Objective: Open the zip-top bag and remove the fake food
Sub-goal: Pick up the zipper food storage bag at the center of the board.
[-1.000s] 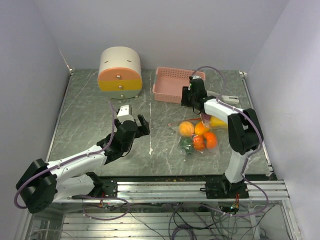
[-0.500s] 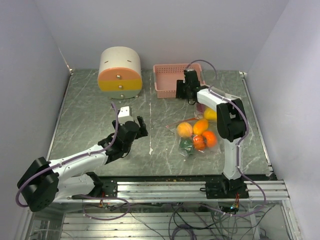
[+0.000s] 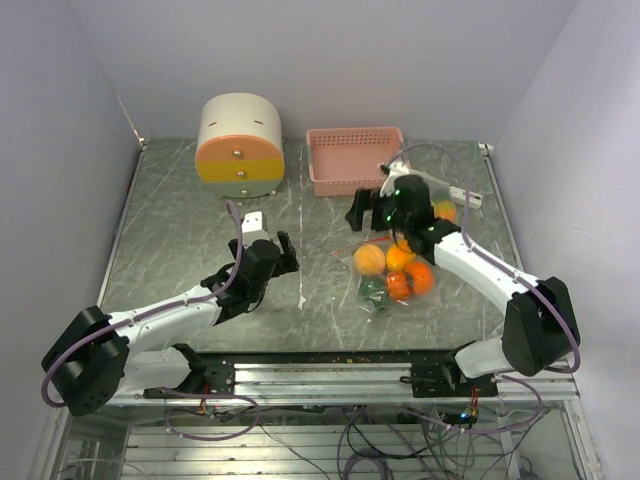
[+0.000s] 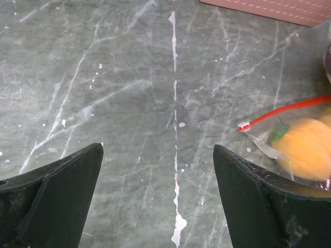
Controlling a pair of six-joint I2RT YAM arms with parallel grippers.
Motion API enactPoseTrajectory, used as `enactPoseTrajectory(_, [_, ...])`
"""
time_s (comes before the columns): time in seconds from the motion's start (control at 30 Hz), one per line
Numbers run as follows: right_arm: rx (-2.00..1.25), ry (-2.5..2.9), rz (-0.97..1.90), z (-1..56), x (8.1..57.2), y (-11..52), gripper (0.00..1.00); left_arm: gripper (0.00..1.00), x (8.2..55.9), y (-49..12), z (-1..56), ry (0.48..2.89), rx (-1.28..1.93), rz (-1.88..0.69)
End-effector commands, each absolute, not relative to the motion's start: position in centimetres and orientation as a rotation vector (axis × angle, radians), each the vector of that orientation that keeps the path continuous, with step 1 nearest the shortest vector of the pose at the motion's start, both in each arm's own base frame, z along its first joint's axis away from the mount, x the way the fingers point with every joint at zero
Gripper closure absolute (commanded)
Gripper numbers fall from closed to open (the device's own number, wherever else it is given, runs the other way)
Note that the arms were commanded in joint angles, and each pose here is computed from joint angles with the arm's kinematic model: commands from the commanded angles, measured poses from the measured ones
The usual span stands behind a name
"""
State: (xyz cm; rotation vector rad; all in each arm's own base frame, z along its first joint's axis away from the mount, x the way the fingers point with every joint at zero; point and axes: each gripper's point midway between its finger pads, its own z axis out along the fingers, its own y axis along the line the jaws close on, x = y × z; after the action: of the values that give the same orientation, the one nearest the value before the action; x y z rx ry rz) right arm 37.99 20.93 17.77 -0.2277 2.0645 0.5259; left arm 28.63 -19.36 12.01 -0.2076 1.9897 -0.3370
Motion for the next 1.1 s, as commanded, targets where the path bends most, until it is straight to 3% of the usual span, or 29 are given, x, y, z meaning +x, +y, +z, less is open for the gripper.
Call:
enactPoseTrajectory(0.0, [-0.389,2.235,0.432,12.3,31.4,22.8,0.0,0.01,30.3,-19.9,12.5,2.003,-0.271,-0.49])
enactPoseTrajectory(0.17, [-0.466,2.295,0.218,9.1,27.1,22.7,0.0,0.01,31.0,-20.0,11.5,2.02,-0.326,-0.661])
enactPoseTrajectory(0.27, [-0.448,2.327,0.107,7.5,26.3,21.5,0.1,0.01,31.0,-20.5,10.6,2.046,-0.323,-0.68])
enactPoseTrajectory(0.43, [-0.393,2.315,0.034,7.3,26.5,20.7,0.46,0.01,30.9,-21.0,9.6,2.069,-0.318,-0.699])
enactPoseTrajectory(0.57, [-0.374,2.281,0.048,8.6,27.3,21.2,0.82,0.01,30.9,-20.8,9.9,2.066,-0.303,-0.683])
enactPoseTrajectory(0.67, [-0.36,2.25,0.066,10.0,27.8,21.6,0.99,0.01,30.6,-20.4,10.4,2.041,-0.3,-0.681])
enactPoseTrajectory(1.07, [-0.317,2.029,0.359,20.4,29.6,26.1,1.0,0.03,30.0,-21.4,13.6,1.951,-0.196,-0.778])
